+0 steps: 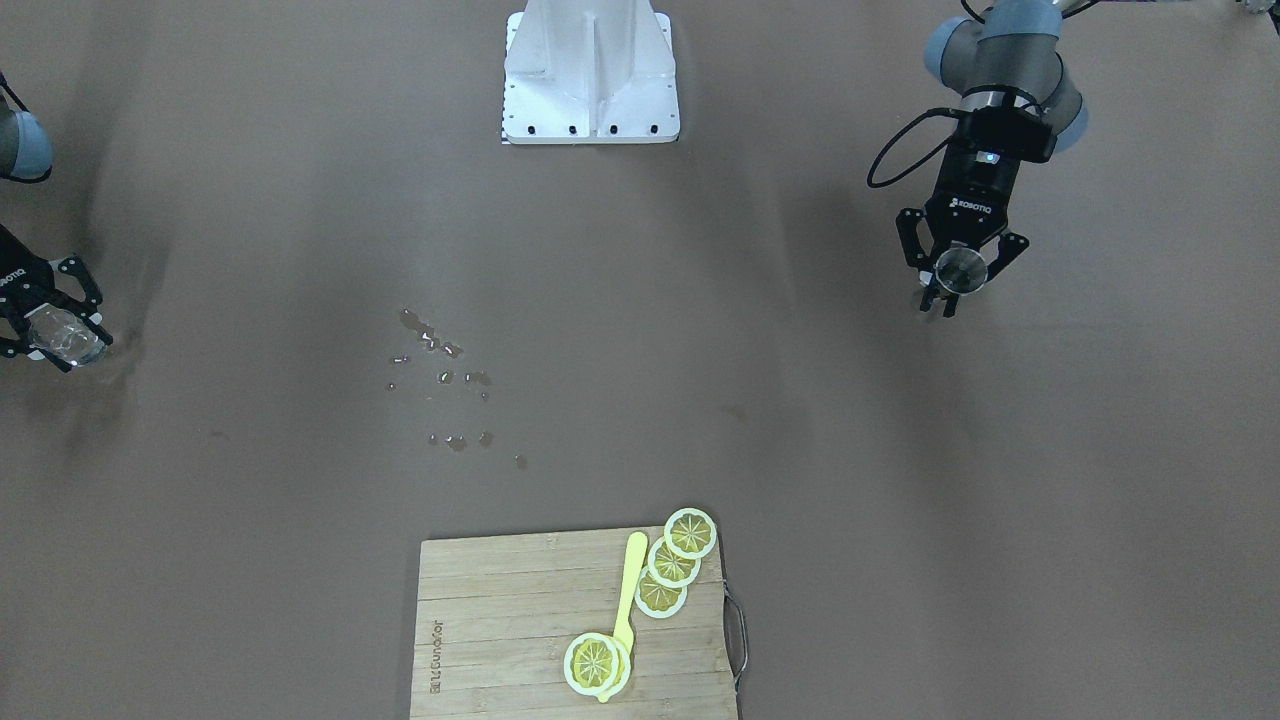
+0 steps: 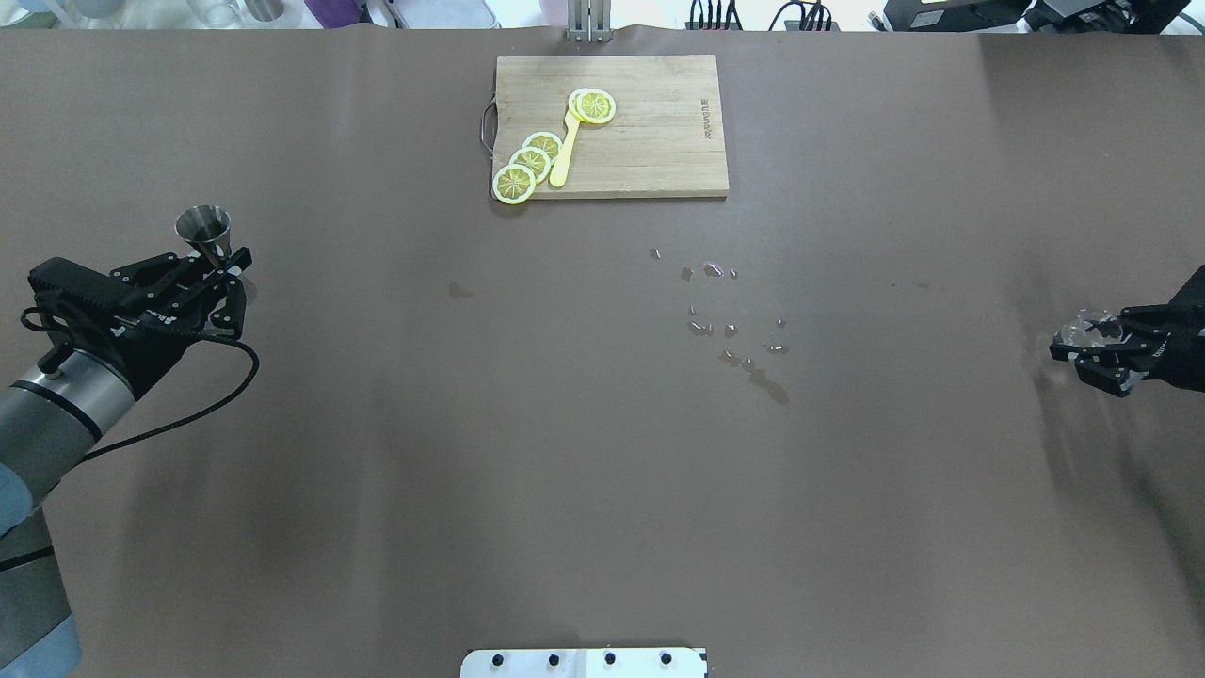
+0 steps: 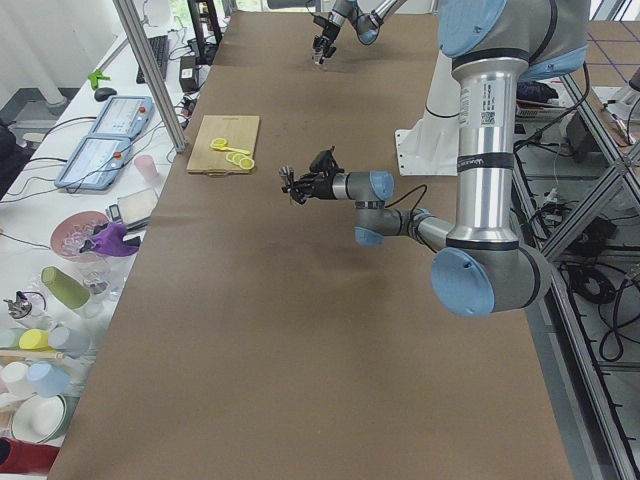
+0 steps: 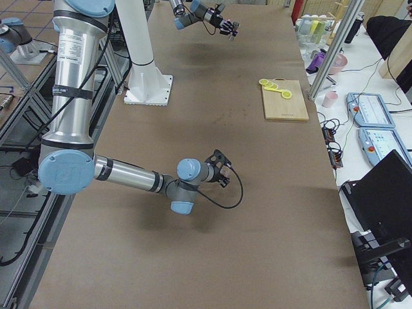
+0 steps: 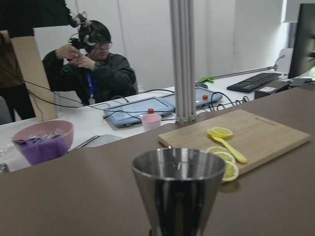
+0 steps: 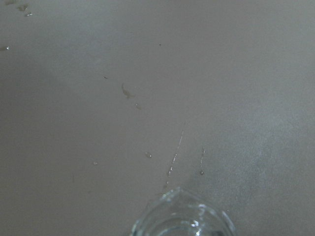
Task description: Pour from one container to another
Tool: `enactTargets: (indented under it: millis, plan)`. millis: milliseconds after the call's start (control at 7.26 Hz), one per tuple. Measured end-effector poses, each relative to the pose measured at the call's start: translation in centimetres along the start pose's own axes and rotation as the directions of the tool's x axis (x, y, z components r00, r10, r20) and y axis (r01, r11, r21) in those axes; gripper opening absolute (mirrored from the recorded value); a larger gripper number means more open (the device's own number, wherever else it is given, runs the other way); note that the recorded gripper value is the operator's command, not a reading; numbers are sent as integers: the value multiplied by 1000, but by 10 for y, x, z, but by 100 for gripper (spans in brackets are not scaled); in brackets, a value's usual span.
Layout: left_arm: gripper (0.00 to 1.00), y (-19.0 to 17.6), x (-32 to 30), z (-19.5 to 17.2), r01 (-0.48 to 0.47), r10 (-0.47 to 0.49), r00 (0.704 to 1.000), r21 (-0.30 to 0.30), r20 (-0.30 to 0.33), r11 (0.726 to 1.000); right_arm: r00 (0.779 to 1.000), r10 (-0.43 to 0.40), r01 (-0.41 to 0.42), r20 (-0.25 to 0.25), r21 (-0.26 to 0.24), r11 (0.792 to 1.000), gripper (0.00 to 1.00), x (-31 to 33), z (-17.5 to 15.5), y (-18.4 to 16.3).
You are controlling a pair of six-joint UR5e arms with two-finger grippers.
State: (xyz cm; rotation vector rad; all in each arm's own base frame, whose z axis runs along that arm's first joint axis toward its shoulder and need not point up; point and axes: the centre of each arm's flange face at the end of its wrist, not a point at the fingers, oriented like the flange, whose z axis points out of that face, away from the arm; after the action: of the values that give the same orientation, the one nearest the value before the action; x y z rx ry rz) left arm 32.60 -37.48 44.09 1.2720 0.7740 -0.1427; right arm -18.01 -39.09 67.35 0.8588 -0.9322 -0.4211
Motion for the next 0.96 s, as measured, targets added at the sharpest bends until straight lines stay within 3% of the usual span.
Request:
enactTargets:
  millis: [551,964]
  plan:
    - [0,6,9,33,50,-42,964,-27,261,998,1000,-2,2,9,-17,1000,0,-1,10,5]
    - [0,12,4,47,90,-100,893,44,438,995,1000,-4,4,11,-23,1000,0,0,13,8]
